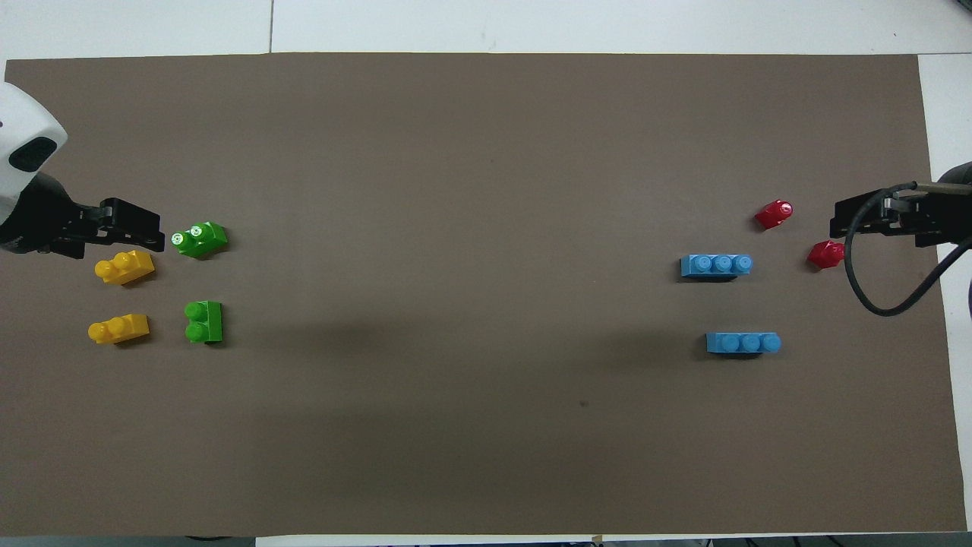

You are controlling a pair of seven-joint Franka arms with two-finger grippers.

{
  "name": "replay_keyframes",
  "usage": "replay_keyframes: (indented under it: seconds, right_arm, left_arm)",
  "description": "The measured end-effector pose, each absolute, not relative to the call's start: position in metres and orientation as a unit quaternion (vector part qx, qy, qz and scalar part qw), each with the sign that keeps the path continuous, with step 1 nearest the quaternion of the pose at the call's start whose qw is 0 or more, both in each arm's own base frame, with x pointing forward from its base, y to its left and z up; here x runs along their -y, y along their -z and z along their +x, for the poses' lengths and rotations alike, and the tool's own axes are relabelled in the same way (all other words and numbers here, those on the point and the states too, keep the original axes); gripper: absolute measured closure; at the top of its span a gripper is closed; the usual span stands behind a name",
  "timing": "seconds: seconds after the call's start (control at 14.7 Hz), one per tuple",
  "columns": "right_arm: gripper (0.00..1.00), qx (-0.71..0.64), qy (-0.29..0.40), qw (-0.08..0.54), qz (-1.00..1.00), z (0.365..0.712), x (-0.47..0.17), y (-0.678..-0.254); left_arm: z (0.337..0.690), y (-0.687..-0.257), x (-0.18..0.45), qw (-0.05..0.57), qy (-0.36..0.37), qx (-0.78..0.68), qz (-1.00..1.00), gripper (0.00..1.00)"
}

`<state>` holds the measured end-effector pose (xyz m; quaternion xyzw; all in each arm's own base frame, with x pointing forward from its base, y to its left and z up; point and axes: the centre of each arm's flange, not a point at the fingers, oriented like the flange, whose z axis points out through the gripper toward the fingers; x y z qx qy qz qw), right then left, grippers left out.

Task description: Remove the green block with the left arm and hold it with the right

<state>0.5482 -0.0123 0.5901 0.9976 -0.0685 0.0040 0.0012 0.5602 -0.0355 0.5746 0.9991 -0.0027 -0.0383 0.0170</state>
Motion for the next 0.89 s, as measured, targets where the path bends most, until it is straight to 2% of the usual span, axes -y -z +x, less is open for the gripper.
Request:
replay_keyframes:
  seconds: [0.89]
  right_arm:
    - [0.0,0.068,-0.004,0.001,0.998,0.5481,0.0118,-0.5903]
  left_arm:
    - [0.5609,-0.5844,0.0378,0.01,0.03,0.006,0.999,0.0]
